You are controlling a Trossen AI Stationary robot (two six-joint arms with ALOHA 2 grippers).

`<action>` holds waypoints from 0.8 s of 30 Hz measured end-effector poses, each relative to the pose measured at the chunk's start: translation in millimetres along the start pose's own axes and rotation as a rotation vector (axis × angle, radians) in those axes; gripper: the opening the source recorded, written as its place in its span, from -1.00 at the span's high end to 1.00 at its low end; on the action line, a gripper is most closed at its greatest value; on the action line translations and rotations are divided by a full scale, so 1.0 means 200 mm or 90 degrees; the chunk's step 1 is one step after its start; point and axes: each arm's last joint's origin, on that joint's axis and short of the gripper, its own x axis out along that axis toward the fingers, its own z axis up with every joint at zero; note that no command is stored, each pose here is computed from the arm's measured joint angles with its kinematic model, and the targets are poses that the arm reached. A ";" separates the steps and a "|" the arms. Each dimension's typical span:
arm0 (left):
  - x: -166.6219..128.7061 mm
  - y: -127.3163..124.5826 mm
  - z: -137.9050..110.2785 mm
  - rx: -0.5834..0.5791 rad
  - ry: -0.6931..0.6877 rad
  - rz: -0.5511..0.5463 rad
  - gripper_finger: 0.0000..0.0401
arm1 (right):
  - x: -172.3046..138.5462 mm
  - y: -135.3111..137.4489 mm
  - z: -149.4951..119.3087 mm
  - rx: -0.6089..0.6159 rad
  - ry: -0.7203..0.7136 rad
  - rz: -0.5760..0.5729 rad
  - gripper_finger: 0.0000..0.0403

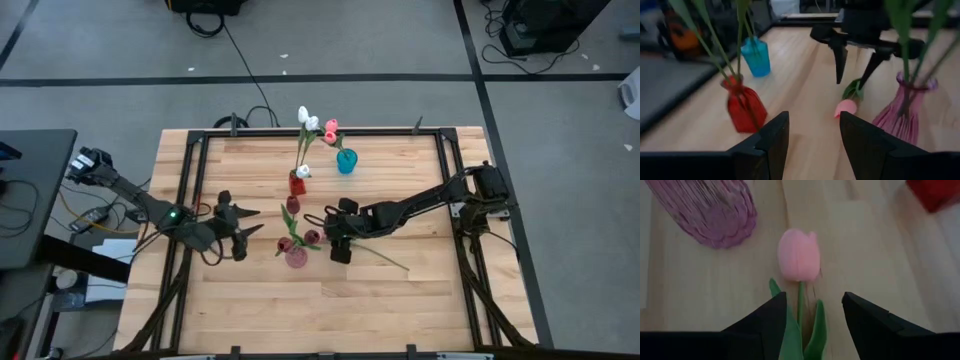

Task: Sort flowers into vase by color
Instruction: Put the pink tulip into the blue flower vase

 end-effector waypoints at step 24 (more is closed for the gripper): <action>-0.24 0.19 0.06 -0.018 -0.093 -0.011 0.09 | 0.06 -0.03 -0.03 -0.014 0.054 0.059 0.17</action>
